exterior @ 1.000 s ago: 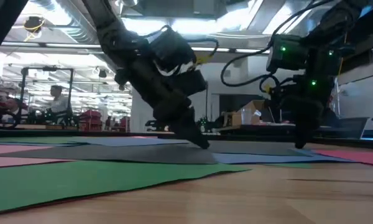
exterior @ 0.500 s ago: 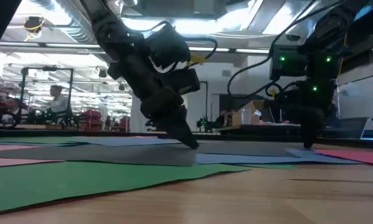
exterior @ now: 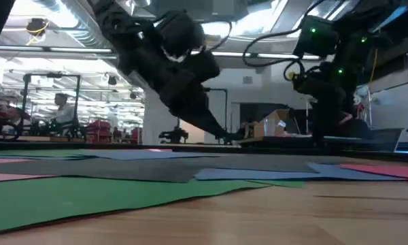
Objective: Organize paper
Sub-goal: Move the black paper to the top right of the table
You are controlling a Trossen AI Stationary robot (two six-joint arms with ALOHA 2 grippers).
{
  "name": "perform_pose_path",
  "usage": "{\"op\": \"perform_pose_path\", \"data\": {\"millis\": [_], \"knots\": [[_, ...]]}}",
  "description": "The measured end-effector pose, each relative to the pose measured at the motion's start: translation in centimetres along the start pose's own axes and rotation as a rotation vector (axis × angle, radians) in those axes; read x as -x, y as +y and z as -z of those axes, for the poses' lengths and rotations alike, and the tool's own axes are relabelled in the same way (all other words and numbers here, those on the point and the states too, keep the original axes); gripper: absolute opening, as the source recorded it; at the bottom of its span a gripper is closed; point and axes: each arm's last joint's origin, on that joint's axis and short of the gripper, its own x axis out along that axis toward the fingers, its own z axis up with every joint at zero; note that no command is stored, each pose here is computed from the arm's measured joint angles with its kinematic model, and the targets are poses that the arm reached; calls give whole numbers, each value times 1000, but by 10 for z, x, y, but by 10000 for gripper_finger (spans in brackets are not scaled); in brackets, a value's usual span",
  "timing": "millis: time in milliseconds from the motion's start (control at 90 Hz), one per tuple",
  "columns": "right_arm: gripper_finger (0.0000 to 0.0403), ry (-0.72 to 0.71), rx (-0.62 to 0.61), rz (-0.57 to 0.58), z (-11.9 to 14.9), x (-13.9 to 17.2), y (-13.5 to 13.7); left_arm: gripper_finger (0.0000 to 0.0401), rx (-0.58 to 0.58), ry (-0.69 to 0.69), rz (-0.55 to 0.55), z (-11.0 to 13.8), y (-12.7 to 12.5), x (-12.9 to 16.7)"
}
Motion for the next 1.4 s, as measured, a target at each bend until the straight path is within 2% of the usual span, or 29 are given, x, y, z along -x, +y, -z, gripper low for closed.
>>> {"op": "perform_pose_path", "data": {"millis": [289,711,1033,1400], "knots": [[0,70,12,18,9,-17,4,0,26,-185,-73,-14,15,-4],[0,90,9,-14,10,-18,5,0,86,-92,-38,13,13,-34],[0,159,15,7,18,-19,1,0,106,96,-9,28,6,-33],[0,214,-20,27,32,-25,-6,0,81,198,18,26,-4,-15]]}}
